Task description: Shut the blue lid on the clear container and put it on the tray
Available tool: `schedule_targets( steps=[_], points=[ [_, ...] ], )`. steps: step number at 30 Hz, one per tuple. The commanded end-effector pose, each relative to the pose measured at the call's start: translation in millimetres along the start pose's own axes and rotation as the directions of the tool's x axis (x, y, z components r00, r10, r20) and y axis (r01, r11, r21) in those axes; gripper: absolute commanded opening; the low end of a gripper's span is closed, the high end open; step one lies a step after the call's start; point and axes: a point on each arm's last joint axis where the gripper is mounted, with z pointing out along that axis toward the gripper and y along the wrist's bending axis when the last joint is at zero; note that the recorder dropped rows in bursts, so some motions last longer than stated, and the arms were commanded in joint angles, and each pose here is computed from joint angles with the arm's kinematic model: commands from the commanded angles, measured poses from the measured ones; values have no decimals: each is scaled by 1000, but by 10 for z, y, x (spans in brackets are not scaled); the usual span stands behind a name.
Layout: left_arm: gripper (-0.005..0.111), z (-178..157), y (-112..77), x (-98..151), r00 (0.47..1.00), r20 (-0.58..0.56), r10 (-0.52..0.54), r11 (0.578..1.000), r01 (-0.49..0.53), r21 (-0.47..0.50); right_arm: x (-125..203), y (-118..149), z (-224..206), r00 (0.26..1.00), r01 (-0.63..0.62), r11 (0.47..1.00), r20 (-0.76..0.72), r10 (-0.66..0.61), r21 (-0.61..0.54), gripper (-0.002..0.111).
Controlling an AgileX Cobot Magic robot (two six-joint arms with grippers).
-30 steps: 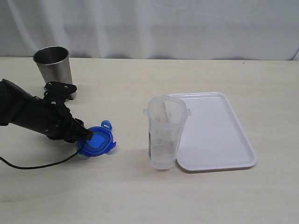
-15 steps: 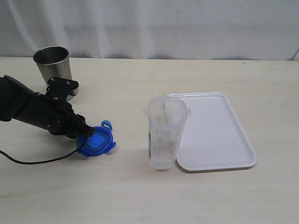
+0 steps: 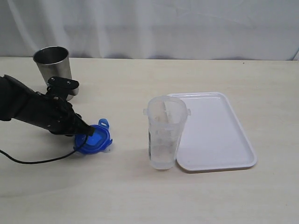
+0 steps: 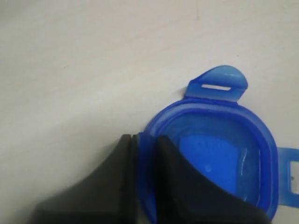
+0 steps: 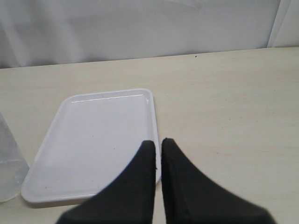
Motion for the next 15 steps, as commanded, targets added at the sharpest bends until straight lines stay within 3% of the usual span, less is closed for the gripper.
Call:
schedule_targets(
  steps=[1, 6, 12, 15],
  points=[
    [4, -5, -20, -6, 1000, -1, 1, 1000, -1, 17, 1, -1, -2, 1000, -4, 1000, 6, 4, 2, 5],
    [6, -5, -22, -8, 1000, 1, -27, 999, 27, 19, 1, -1, -2, 1000, -4, 1000, 6, 4, 2, 5],
    [30, -5, -20, -9, 1000, 1, -27, 999, 27, 18, 1, -1, -2, 1000, -4, 1000, 6, 4, 2, 5],
    [31, -11, -23, -13, 1000, 3, -21, 1000, 21, 20, 1, -1, -2, 1000, -4, 1000, 6, 4, 2, 5]
  ],
)
